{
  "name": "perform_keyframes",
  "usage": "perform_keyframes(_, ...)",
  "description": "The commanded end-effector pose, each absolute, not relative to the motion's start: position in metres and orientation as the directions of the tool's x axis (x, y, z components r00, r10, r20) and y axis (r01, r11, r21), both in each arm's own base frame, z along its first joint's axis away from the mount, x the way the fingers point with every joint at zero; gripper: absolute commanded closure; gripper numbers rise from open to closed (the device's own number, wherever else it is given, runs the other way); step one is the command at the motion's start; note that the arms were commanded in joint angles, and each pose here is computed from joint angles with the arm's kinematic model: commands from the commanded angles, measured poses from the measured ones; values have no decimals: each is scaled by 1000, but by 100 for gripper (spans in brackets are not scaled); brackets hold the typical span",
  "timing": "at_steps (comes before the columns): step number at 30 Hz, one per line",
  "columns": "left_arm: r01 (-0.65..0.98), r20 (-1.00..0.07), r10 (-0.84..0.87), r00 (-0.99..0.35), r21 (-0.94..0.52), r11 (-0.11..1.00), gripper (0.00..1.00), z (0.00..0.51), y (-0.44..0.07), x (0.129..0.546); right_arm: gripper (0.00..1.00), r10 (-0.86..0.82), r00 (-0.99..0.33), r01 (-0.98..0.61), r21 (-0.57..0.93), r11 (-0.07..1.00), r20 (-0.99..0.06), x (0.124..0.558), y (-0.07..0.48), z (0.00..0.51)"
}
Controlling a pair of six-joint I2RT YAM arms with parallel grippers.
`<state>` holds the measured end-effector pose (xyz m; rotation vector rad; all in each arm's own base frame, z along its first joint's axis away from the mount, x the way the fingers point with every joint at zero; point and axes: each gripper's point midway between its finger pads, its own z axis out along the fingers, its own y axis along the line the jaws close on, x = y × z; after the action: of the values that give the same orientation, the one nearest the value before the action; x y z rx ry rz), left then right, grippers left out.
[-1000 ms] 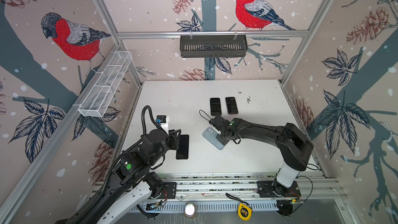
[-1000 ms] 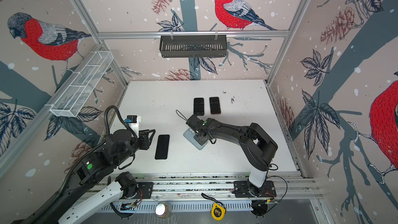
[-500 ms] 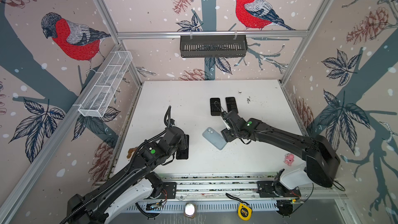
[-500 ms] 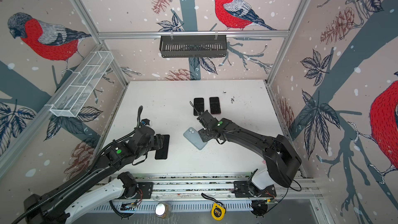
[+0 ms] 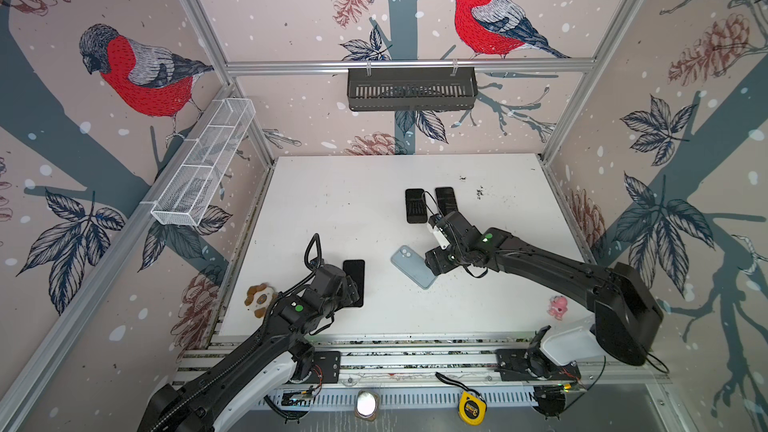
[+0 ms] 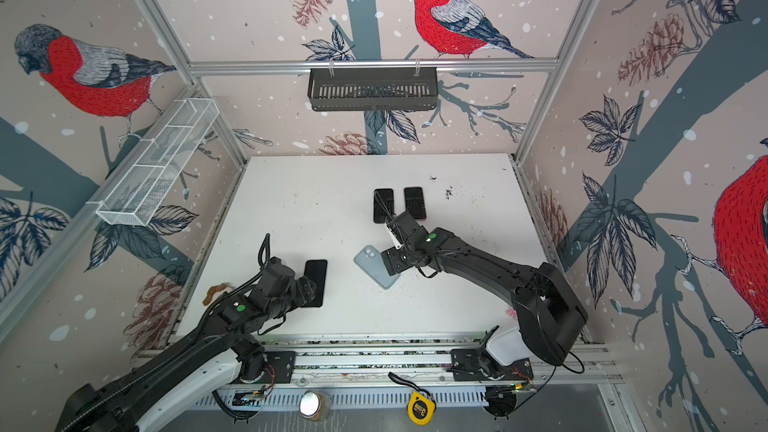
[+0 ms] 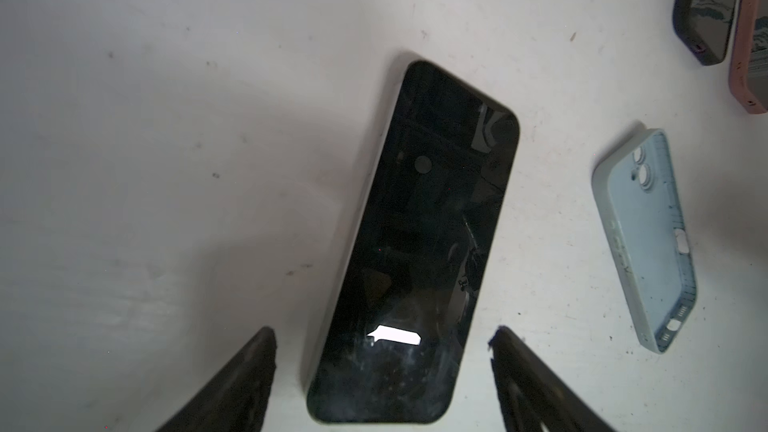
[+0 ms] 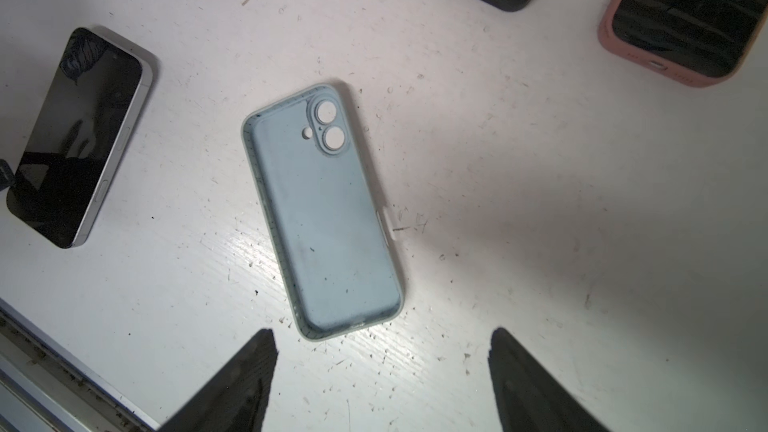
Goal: Put the phone into the phone case
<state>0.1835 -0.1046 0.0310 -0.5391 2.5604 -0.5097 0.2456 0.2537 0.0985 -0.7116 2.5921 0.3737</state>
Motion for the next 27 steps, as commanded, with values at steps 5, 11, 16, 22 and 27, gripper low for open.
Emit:
perform_keyframes(5,-190,-255,-434,-864,-633,751,20,30,-151,184,18,-403,-785,-522,152,839,-470,243,251,98)
perform_keyframes(11,-142,-204,-392,-897,-707,692,25,37,-176,182,18,-392,-794,-508,153,848,-464,244,250,98)
perform_keyframes(16,-88,-250,-368,-896,-712,696,25,57,-179,187,18,-378,-799,-514,206,833,-468,241,262,103)
perform_keyframes(22,74,-372,-346,-862,-766,639,25,121,-190,195,19,-397,-792,-559,292,776,-463,220,311,110)
perform_keyframes(27,208,-596,-375,-710,-686,697,28,223,-163,203,19,-475,-761,-621,286,730,-441,198,360,96)
